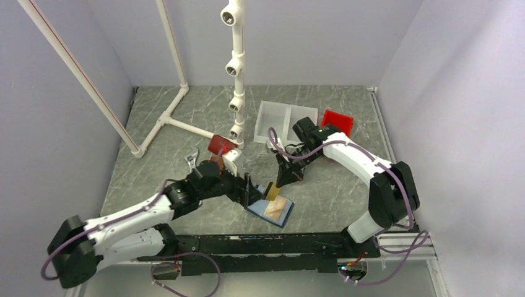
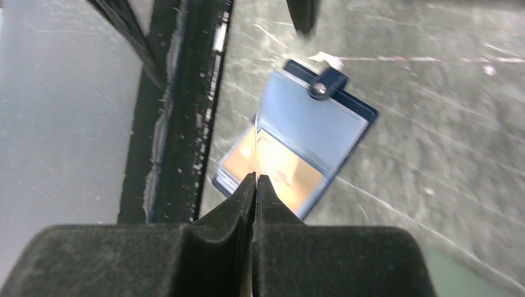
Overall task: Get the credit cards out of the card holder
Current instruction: Place the credit card in the storage box.
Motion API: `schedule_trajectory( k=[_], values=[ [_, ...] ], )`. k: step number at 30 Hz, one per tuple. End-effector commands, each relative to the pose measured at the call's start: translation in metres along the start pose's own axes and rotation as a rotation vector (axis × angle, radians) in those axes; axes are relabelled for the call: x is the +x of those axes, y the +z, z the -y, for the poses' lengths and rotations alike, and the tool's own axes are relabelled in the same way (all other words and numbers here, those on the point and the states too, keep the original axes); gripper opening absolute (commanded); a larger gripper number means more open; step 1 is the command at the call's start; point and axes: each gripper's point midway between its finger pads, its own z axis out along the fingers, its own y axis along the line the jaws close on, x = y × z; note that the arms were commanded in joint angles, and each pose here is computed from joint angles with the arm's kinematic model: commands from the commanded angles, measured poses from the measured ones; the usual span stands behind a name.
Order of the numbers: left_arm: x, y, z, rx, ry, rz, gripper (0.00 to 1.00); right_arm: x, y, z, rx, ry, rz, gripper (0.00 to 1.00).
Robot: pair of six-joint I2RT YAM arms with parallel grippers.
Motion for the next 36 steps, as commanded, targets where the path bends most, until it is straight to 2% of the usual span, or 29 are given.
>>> schedule_trajectory(
  k=[1,4,9,13,16,23,36],
  values=[
    [-0.044,-0.046,-0.017,-0.196,-0.034,0.115,0.99,-0.002,-0.041,0.014,0.188,-0.062,-0.065,0.0],
    [-0.071,-0.072,-0.012,-0.191,-0.01,0.141,0.99,0.006,-0.081,0.031,0.414,-0.073,-0.081,0.0],
    [-0.079,-0.094,-0.023,-0.291,0.137,-0.002,0.99,0.024,-0.182,0.067,0.866,-0.034,-0.118,0.0],
    [-0.071,-0.094,-0.045,-0.379,0.223,-0.125,0.99,0.048,-0.26,0.088,1.173,-0.011,-0.267,0.0],
    [-0.064,-0.088,-0.056,-0.39,0.254,-0.146,0.99,0.054,-0.298,0.104,1.321,-0.044,-0.369,0.0],
    [-0.056,-0.092,-0.065,-0.388,0.272,-0.129,0.98,0.057,-0.33,0.147,1.423,-0.065,-0.454,0.0],
    [-0.064,-0.1,-0.06,-0.374,0.285,-0.07,0.98,0.087,-0.307,0.208,1.302,-0.102,-0.499,0.0]
  ],
)
